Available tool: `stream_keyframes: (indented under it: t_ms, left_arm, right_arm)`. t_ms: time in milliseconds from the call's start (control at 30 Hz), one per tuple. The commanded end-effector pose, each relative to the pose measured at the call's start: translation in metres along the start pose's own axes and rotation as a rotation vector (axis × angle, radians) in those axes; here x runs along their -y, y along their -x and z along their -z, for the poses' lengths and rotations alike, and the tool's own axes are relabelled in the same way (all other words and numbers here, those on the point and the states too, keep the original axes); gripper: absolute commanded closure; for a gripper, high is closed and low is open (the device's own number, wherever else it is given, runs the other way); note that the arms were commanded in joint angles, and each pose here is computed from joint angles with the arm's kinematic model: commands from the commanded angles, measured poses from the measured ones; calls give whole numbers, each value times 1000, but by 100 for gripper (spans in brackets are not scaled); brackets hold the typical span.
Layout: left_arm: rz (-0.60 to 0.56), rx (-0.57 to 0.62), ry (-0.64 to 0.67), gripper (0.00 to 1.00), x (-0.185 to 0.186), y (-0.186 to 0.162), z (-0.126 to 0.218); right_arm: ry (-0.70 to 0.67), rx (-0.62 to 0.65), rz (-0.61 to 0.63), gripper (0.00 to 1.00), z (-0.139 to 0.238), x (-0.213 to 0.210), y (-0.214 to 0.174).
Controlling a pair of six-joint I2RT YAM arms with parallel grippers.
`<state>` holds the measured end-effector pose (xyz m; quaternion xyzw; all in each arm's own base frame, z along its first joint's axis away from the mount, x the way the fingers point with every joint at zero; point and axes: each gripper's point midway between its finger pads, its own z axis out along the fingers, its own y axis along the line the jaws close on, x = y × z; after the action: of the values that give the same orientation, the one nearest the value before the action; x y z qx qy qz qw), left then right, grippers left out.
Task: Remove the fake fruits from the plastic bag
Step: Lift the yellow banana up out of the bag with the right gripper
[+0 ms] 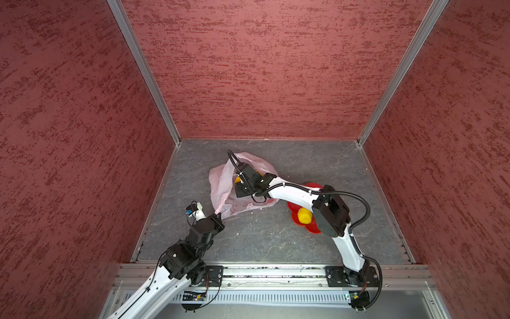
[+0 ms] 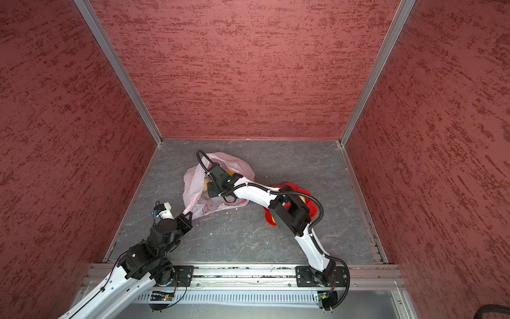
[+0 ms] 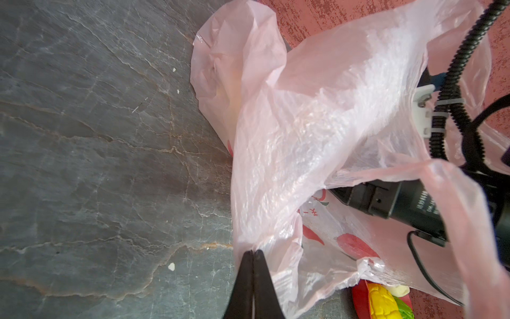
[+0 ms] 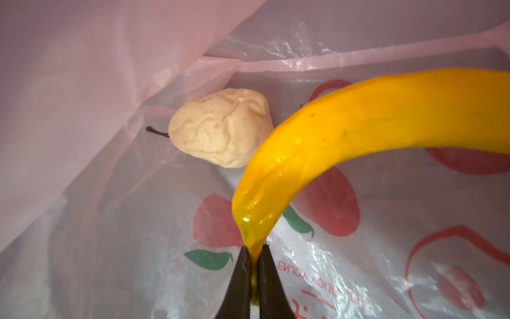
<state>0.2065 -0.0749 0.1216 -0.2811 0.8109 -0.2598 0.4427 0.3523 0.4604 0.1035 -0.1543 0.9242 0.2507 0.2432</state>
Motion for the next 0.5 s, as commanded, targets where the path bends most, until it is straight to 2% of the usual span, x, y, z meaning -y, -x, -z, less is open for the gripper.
stream_keyframes:
  t_ms: [0,467]
  left_arm:
    - [-12,45,-14,100,4,8,1]
    - [21,74,-41,100,19,18,0]
  right_arm:
    - [71,-5,54,92,21,-15,3]
    - [246,-53,173,92,87,-49,-14]
